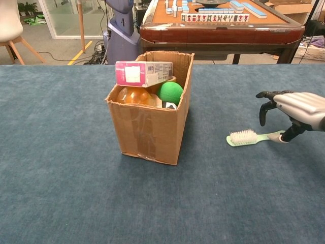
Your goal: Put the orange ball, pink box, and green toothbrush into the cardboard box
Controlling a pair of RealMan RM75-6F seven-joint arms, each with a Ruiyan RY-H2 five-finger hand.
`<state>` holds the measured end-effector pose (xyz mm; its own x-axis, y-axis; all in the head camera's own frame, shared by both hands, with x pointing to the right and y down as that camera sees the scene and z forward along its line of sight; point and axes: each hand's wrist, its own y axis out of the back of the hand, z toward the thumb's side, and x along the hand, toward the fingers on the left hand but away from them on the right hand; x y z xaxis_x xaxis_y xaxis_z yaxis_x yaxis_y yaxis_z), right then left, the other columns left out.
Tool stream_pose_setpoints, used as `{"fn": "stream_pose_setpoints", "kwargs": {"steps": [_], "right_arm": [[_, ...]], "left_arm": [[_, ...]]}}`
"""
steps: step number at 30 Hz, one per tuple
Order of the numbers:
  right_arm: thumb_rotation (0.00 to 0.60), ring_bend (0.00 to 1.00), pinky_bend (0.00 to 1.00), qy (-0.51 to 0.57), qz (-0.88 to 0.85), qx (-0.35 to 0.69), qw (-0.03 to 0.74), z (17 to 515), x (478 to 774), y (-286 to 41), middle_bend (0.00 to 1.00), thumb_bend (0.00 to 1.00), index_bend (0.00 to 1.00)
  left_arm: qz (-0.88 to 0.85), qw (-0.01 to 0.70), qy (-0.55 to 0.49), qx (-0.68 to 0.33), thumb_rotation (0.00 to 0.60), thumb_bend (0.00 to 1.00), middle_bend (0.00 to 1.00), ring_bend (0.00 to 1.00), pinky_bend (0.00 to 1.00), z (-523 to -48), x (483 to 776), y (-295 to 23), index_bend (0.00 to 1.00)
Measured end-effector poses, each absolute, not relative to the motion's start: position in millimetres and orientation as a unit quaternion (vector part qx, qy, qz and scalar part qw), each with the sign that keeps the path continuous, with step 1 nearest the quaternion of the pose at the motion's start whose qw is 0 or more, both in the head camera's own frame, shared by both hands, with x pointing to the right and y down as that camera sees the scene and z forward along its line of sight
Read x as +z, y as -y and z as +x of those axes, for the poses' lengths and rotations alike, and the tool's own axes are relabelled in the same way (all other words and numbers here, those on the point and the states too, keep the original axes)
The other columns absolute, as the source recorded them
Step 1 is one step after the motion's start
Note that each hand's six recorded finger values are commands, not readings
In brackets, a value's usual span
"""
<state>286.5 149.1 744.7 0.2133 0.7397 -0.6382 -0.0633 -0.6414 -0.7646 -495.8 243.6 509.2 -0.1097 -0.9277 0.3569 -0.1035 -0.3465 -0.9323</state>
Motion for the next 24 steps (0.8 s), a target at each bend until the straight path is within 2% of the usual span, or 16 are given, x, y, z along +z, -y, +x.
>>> {"fn": "stream_pose_setpoints", "kwargs": {"steps": [5,24], "right_arm": [[0.600,0.00,0.00,0.238,-0.708,0.580,0.324,280.2,747.7,-151.9,0.02,0.38,0.45],[0.600,0.00,0.00,0.195,-0.694,0.607,0.335,278.5,739.9,-153.5,0.00,0.35,0.39]], "left_arm": [[-0.569,0.349,-0.454,-0.591,0.600,0.11,0.28,0.26,0.42,-496.1,508.5,-243.5,0.26],[-0.569,0.351,-0.453,-0.589,0.600,0.11,0.28,0.26,0.42,-495.1,507.7,-243.9,0.26]]}}
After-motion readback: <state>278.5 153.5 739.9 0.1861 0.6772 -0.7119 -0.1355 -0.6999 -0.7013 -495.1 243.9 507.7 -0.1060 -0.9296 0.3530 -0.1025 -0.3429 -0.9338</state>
